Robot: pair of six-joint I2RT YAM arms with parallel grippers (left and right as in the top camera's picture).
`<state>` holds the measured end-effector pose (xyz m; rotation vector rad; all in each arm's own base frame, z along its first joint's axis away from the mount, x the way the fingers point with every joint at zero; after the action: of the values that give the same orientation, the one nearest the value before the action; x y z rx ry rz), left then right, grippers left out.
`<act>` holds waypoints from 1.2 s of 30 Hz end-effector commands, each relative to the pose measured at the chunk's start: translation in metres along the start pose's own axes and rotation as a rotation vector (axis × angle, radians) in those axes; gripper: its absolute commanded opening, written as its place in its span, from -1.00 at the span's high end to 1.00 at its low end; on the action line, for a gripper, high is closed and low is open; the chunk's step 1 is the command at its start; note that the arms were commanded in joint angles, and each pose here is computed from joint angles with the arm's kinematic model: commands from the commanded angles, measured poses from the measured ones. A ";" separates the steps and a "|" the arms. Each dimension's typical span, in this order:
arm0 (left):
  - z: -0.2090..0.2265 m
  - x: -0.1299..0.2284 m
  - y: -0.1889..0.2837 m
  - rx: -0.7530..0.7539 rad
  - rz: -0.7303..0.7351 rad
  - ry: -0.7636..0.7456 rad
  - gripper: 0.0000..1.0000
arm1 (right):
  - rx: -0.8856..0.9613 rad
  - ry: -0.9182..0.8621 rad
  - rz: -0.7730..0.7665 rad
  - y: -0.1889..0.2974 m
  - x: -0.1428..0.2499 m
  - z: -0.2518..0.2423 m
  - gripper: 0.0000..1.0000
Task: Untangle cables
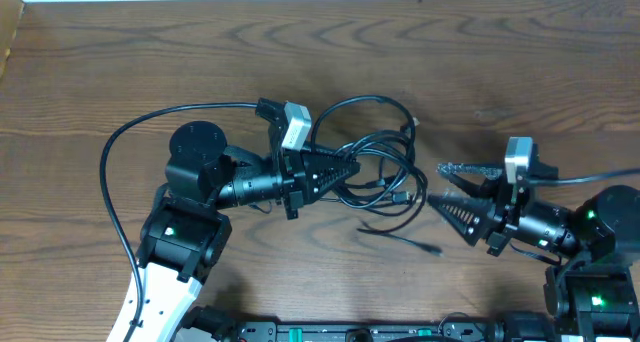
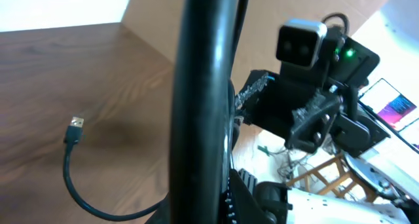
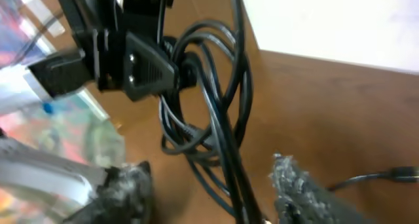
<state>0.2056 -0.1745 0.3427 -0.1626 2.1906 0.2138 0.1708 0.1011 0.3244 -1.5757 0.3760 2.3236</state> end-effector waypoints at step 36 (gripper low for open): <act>-0.062 -0.007 -0.042 0.043 -0.124 -0.345 0.85 | 0.516 -0.341 -0.037 0.016 0.021 -0.057 -0.98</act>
<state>0.1782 -0.2325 0.3609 -0.2057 1.9102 0.1852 0.1991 0.0764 0.2875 -0.9787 0.6991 2.2569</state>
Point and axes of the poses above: each gripper's point midway between its finger pads, its own y axis back along the fingers, its own z axis along the line the jaws close on, x = y × z, the point moved 6 cm from there along y, back along the fingers, and after that the axes turned 3 degrees about y, right-handed, at the moved point
